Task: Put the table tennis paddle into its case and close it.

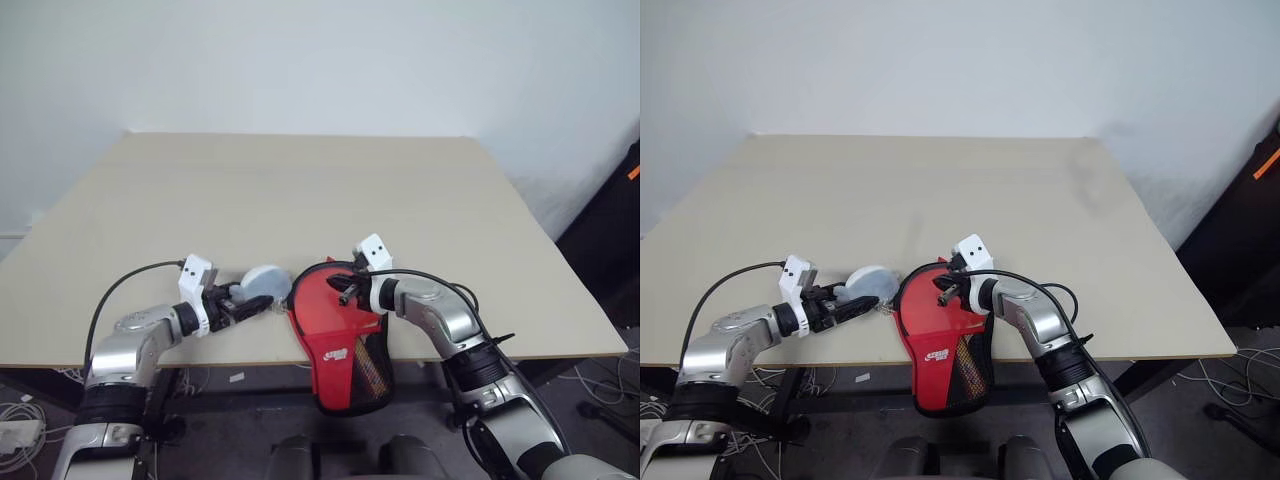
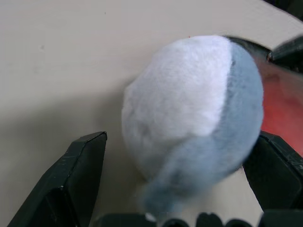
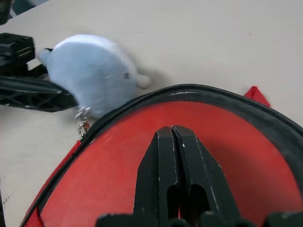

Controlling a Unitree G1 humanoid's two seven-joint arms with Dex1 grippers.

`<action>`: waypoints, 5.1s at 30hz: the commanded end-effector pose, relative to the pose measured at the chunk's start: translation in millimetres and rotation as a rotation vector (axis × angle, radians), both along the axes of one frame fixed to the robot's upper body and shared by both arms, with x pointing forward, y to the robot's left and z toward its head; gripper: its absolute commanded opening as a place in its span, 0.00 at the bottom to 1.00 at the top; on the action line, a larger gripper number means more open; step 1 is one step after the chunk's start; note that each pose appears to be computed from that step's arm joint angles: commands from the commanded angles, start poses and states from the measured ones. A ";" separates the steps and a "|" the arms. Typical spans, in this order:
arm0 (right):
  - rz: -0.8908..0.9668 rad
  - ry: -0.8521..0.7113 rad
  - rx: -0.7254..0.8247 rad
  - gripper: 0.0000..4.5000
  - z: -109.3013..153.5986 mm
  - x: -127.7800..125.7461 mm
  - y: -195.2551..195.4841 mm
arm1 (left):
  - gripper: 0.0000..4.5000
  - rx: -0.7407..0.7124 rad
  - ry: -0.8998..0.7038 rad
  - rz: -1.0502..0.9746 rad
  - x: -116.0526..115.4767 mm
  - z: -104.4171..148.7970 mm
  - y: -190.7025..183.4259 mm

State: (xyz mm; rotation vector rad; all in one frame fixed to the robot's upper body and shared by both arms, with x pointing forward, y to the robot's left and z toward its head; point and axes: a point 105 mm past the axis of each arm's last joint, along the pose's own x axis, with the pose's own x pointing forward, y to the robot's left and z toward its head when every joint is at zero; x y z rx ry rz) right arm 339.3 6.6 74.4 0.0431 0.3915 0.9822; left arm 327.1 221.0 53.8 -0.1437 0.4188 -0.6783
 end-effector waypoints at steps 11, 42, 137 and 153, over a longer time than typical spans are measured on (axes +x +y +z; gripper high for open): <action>-0.012 -0.004 -0.023 0.00 -2.8 0.1 0.9 | 1.00 -0.056 -0.075 0.034 19.4 14.0 -10.8; 0.006 0.019 -0.033 0.00 -5.3 -2.4 5.9 | 1.00 -0.463 -0.051 0.148 29.0 50.7 -12.4; 0.028 0.057 -0.048 0.00 -49.8 -9.0 26.2 | 0.13 -0.063 0.014 0.136 70.8 18.5 -26.3; 0.048 0.067 -0.060 0.00 -53.2 -15.3 29.8 | 0.13 0.018 -0.104 0.234 96.0 31.8 -8.4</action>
